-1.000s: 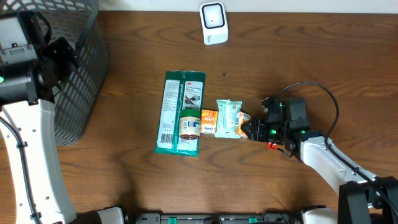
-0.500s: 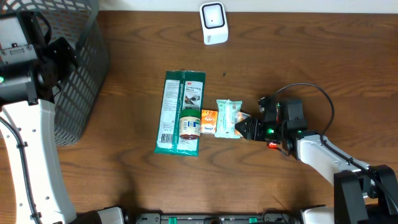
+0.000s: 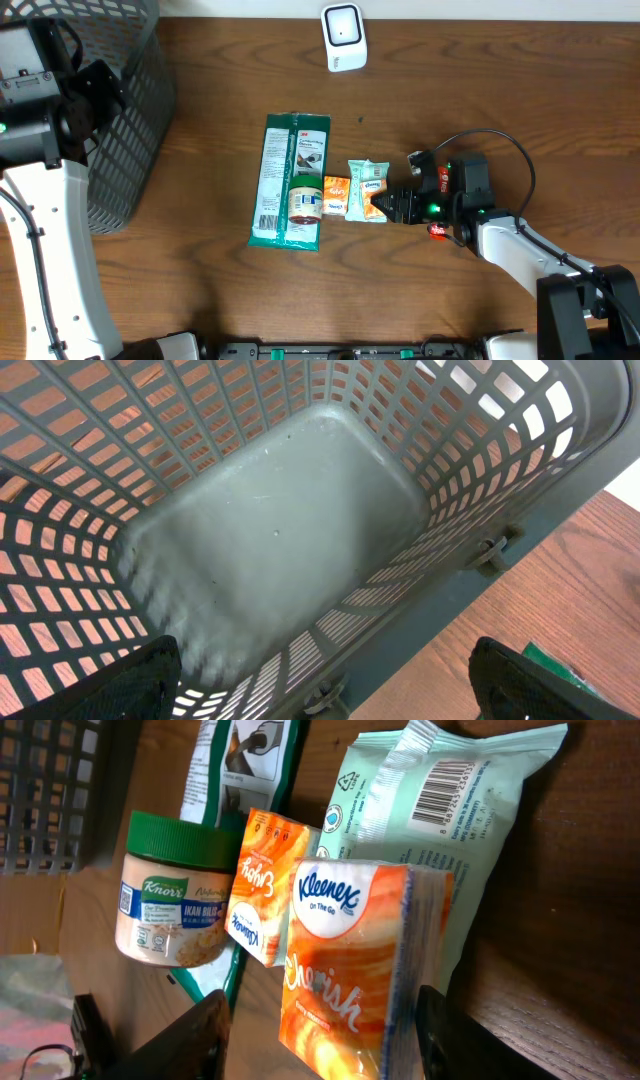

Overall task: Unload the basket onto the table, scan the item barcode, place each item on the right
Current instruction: 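Close the right gripper on the orange Kleenex pack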

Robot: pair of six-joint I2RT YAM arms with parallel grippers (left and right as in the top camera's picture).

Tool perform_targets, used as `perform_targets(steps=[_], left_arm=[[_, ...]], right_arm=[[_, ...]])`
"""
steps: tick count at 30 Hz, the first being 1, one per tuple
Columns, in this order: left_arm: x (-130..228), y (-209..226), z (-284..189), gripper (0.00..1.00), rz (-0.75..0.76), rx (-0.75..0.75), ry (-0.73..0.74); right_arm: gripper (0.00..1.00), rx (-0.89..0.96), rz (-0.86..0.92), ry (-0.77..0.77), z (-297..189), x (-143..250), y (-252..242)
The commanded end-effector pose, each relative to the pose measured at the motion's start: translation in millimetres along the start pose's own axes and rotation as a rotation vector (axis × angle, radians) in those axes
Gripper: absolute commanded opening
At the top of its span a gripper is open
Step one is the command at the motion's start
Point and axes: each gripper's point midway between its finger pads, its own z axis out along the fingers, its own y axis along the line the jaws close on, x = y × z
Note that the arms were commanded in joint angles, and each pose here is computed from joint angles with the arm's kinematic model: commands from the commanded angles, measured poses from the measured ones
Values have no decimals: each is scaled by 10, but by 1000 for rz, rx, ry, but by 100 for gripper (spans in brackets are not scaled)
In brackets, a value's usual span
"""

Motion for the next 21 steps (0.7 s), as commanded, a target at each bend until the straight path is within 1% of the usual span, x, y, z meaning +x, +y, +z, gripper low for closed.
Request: perform_targets(steps=[1, 6, 13, 17, 20, 21], left_arm=[[-31, 37, -16, 92, 4, -13, -11], [-30, 37, -16, 92, 4, -13, -11], [-31, 37, -16, 92, 4, -13, -11], [-30, 37, -16, 92, 4, -13, -11], [-31, 37, -16, 92, 4, -13, -11], [-31, 37, -16, 92, 4, -13, -11]], right_arm=[[58, 14, -45, 10, 35, 43, -4], [59, 132, -33, -15, 19, 10, -211], [59, 133, -37, 8, 51, 74, -182], [55, 125, -61, 35, 112, 151, -104], [47, 158, -67, 45, 132, 191, -131], [39, 158, -72, 43, 138, 187, -123]])
